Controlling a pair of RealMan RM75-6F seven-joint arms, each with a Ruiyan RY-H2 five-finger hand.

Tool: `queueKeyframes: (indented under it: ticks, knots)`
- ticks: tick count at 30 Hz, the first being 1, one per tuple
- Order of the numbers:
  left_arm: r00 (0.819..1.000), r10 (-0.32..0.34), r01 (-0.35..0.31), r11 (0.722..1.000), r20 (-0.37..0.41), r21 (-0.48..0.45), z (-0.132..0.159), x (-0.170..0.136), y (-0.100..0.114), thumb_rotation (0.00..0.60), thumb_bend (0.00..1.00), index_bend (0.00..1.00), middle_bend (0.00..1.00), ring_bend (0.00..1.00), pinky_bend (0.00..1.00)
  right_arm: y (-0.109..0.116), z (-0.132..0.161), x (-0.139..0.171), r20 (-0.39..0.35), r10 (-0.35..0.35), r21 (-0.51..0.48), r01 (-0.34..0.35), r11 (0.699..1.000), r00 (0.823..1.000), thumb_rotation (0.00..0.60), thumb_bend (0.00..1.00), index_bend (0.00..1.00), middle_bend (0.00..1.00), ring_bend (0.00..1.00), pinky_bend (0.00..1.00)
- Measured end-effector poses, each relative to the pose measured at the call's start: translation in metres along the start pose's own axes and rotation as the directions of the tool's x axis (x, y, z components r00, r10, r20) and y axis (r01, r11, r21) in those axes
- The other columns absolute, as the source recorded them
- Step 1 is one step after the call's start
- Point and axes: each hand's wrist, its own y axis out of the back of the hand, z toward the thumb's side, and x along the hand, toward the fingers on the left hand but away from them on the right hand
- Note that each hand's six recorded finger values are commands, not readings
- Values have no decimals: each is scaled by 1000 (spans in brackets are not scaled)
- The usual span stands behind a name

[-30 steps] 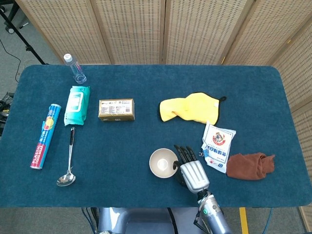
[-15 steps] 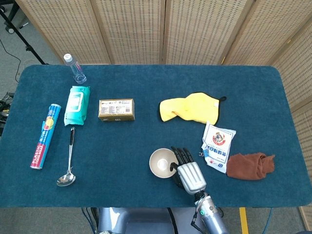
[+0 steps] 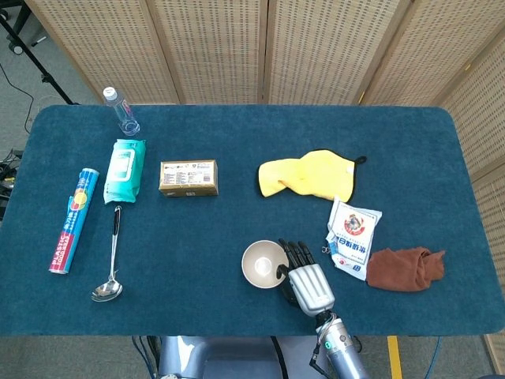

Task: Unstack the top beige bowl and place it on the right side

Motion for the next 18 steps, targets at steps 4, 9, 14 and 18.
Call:
queueKeyframes:
  ticks: [4,9,14,18]
  knots:
    - [1000,-2,2,1000,-1,0,0,0,-1,323,102,0,0,0,0,0,0,-1,0,-3,0,3,1000,1000,600,451,471,0,0,0]
    - [1000,1,-1,1000,-1,-2,0,0,0,322,102,0,0,0,0,0,0,0,3,-3,1,3,1000,1000,600,466,471,0,0,0]
    - [1000,2,-2,1000,-3,-4,0,0,0,323,103,0,0,0,0,0,0,0,7,-2,0,2,1000,1000,600,491,471,0,0,0]
    - [1000,2,-2,1000,-3,-5,-1,0,0,322,103,0,0,0,0,-1,0,0,6,2,0,-2,1000,1000,600,492,472,0,0,0]
